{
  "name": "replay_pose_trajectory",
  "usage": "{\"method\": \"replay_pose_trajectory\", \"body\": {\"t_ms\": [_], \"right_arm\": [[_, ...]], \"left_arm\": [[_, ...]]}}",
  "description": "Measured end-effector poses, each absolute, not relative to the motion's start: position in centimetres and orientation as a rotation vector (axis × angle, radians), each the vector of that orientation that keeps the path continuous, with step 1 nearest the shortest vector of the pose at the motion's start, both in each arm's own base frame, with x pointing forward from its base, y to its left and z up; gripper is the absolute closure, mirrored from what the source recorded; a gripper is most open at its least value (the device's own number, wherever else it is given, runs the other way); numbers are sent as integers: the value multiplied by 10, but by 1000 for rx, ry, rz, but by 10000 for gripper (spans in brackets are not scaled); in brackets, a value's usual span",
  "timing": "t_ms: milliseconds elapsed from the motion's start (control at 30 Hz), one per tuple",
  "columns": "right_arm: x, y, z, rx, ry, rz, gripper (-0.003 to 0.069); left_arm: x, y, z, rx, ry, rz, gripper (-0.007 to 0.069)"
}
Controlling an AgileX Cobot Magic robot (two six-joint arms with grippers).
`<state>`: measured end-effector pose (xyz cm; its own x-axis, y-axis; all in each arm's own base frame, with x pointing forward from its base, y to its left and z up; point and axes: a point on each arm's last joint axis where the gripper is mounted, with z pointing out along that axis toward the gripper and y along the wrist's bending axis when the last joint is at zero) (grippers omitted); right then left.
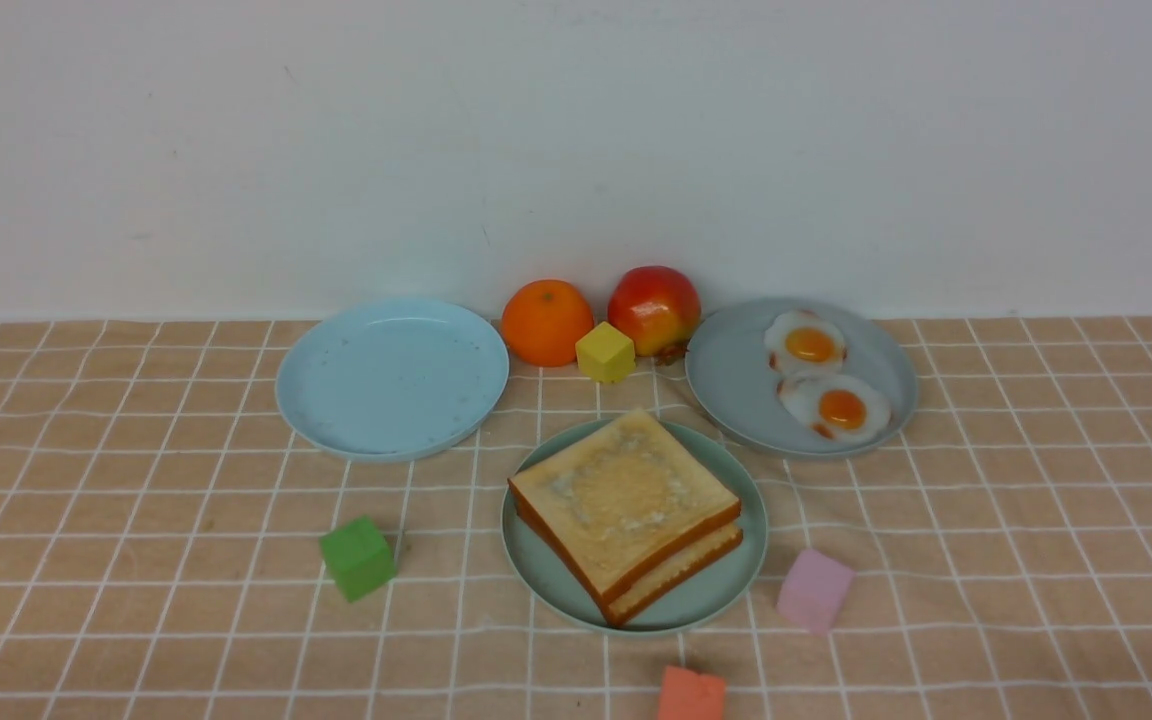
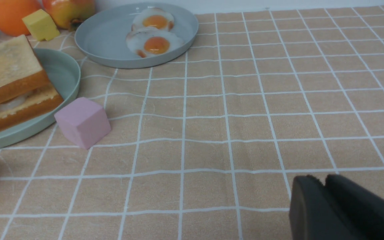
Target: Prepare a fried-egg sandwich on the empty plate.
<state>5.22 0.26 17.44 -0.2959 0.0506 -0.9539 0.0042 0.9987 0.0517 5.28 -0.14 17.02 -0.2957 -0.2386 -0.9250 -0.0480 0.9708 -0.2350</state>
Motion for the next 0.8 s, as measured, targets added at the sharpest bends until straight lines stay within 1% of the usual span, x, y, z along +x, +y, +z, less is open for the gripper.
{"method": "replay_pose_trajectory", "body": {"t_ms": [800], "right_arm": [[52,3,174,40,1871,46,545]], "left_arm": [[53,-1,170,-209,1867,-189,612]]}}
